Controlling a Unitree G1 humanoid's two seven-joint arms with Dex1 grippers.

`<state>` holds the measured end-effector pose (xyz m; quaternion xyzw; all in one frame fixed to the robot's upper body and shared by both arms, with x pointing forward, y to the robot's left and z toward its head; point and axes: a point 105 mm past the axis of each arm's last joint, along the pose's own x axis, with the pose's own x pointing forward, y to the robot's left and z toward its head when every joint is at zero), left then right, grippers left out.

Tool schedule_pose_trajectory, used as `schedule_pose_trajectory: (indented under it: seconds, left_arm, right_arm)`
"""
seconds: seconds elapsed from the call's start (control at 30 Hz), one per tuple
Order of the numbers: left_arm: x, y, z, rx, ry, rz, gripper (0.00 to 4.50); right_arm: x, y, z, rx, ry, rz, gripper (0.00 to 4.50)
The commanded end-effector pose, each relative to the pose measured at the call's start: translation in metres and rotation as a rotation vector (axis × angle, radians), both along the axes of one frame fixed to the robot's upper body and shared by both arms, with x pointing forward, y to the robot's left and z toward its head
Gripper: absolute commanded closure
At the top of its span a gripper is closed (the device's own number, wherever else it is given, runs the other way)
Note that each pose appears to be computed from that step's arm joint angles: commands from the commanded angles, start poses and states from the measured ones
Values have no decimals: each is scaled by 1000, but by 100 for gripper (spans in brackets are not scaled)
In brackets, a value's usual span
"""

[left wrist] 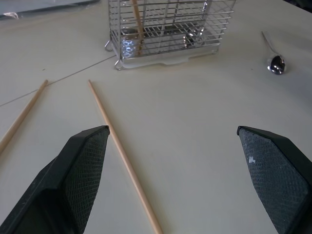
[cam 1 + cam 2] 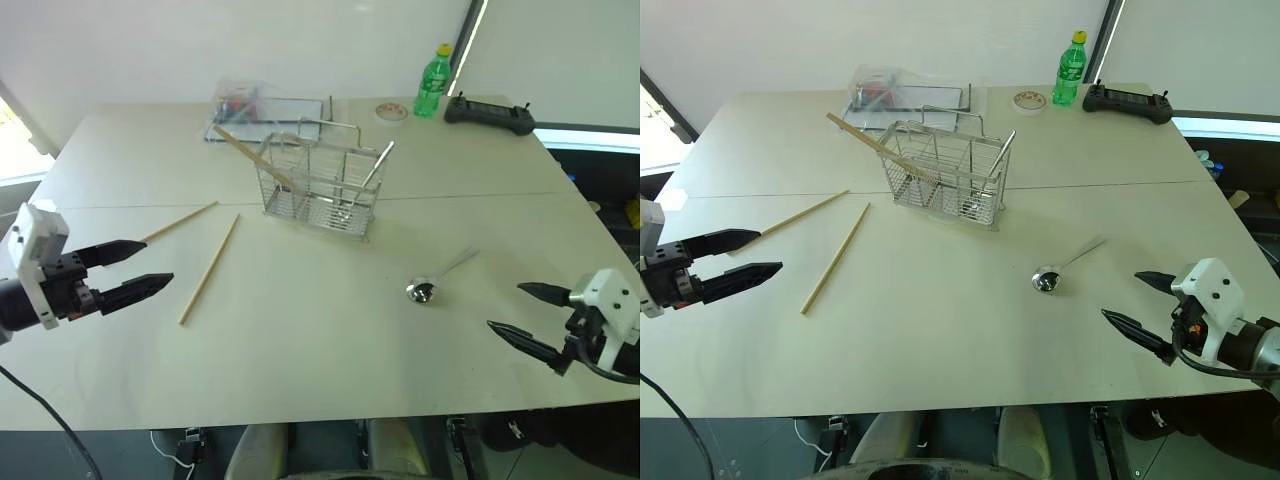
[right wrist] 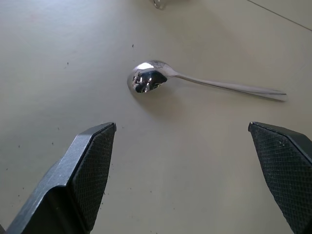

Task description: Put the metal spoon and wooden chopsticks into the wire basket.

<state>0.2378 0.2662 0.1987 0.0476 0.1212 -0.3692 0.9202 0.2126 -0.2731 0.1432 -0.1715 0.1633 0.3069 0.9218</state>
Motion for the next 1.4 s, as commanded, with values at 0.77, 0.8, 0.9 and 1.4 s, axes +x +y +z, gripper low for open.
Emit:
schedule_pose_trajectory:
  seconds: [0.77,0.8,0.9,1.4]
  left_arm:
    - [10,-18,13,16,-65,-54,6]
    - [10,-20,15,12,-72,-63,6]
    - [9,-26,19,-8,-79,-86,6]
    - [-11,-141,19,3,-2,-664,6]
  right_arm:
    - [12,3,26,-67,-83,30,0]
    - [14,2,27,-75,-84,33,0]
    - [17,0,35,-90,-92,48,0]
    - [73,35,59,-348,-42,515,0]
